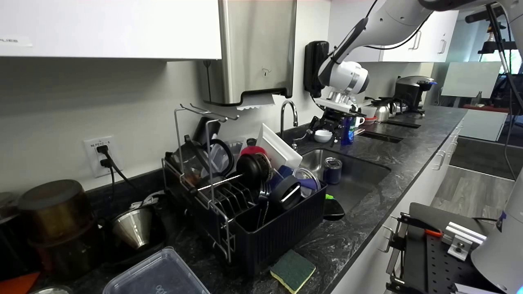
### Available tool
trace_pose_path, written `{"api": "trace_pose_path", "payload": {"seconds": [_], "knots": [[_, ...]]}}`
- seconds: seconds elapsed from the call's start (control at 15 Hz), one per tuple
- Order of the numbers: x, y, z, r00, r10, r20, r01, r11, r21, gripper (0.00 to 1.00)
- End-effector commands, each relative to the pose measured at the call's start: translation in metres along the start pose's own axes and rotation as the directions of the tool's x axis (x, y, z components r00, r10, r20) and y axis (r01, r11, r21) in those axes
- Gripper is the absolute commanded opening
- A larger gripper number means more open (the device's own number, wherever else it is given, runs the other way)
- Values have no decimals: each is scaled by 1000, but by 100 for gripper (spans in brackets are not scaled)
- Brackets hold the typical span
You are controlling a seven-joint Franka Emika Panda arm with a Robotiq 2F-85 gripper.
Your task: Move the thermo cup to the left then to the right and remove the lid
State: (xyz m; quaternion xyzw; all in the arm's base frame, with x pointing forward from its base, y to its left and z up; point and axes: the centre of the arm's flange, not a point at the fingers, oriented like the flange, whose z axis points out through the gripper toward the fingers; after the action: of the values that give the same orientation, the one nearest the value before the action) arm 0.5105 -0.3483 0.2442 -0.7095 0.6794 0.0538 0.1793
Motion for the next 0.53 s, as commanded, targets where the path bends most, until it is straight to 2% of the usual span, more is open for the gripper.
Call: {"api": "trace_pose_path", "payload": {"seconds": [0.0,0.47], "knots": [[17,-2,14,996,55,-74,-57,998,-24,100],[31,-18,47,966,171,-196,-195,974,-113,100]]}}
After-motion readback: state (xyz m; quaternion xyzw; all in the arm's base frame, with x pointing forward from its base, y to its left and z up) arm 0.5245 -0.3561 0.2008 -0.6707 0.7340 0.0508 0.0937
